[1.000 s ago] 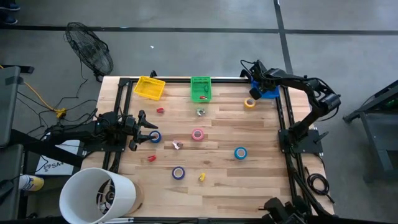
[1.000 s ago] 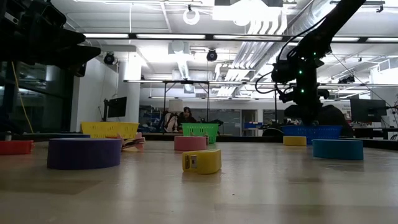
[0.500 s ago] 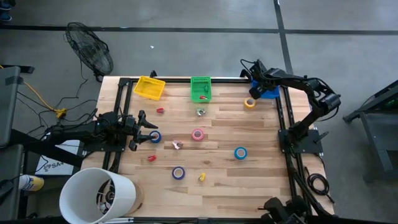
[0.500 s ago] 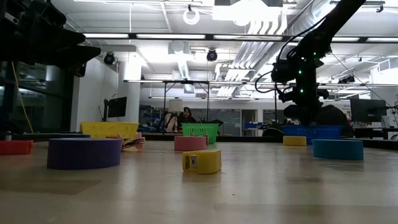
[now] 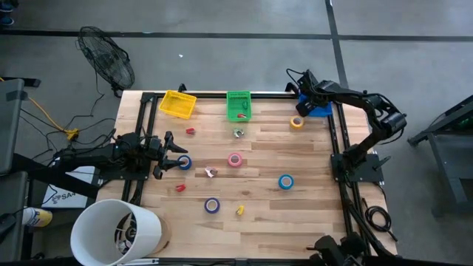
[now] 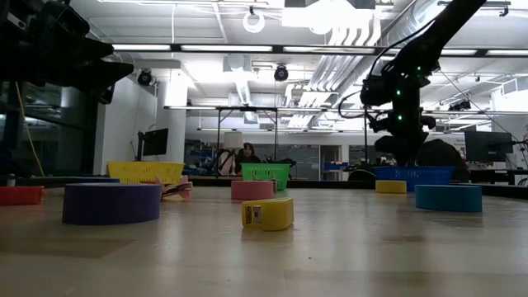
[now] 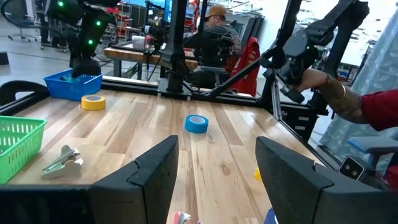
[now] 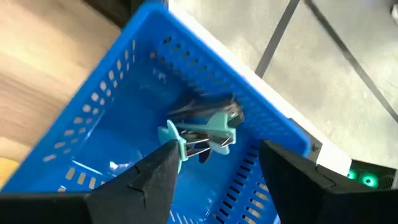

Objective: Pick and place Stapler, Stapler remover, tape
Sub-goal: Put the blue tape into the yellow basket

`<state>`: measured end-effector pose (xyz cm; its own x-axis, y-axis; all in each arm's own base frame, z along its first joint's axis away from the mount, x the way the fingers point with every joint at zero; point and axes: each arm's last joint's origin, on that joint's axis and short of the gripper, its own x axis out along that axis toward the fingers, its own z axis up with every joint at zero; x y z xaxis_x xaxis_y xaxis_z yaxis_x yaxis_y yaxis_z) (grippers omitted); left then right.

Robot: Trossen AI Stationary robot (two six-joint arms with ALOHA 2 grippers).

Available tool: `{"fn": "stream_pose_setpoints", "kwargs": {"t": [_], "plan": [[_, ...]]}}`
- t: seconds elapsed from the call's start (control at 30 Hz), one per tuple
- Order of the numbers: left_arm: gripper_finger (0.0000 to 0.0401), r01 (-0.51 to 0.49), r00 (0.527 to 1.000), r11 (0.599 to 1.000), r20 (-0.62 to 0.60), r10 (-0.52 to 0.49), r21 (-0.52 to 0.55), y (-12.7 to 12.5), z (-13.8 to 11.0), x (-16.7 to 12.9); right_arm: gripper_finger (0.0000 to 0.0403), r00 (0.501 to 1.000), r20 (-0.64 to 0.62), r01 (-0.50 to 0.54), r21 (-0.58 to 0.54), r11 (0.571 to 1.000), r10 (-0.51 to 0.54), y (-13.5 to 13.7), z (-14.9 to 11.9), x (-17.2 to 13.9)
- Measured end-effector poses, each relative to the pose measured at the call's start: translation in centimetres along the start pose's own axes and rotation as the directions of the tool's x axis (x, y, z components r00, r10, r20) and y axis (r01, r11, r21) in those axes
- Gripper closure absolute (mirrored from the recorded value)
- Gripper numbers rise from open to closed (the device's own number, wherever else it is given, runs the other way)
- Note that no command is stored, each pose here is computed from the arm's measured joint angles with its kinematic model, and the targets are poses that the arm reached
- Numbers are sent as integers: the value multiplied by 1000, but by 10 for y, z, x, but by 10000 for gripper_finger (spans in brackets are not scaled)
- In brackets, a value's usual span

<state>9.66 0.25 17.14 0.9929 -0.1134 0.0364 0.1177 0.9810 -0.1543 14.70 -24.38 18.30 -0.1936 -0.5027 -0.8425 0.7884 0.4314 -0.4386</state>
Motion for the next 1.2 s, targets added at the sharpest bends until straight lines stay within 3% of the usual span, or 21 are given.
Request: {"fn": "stream_pose_setpoints", "kwargs": {"t": [0.37, 0.57, 0.7, 0.87, 1.03, 1.2], "plan": [[190, -29, 999, 999, 35, 28, 33, 0, 3, 0, 187, 986, 168, -25, 39, 999, 18, -12, -3, -48], [190, -29, 999, 999, 34, 28, 32, 1, 3, 0, 187, 943, 265, -201, -21, 979, 199, -3, -11, -81], [190, -26, 999, 999, 22, 26, 30, 1, 2, 0, 187, 887, 290, -334, -134, 933, 359, 11, -19, -103], [190, -78, 996, 997, 45, 77, 30, 2, 3, 0, 187, 830, 246, -426, -299, 854, 500, 34, -34, -125], [190, -173, 984, 984, 35, 172, 31, 5, 1, 0, 187, 810, 135, -469, -435, 768, 571, 57, -53, -139], [190, -188, 982, 982, 5, 188, 18, 6, -2, -1, 187, 792, 45, -496, -532, 686, 608, 78, -72, -153]]}}
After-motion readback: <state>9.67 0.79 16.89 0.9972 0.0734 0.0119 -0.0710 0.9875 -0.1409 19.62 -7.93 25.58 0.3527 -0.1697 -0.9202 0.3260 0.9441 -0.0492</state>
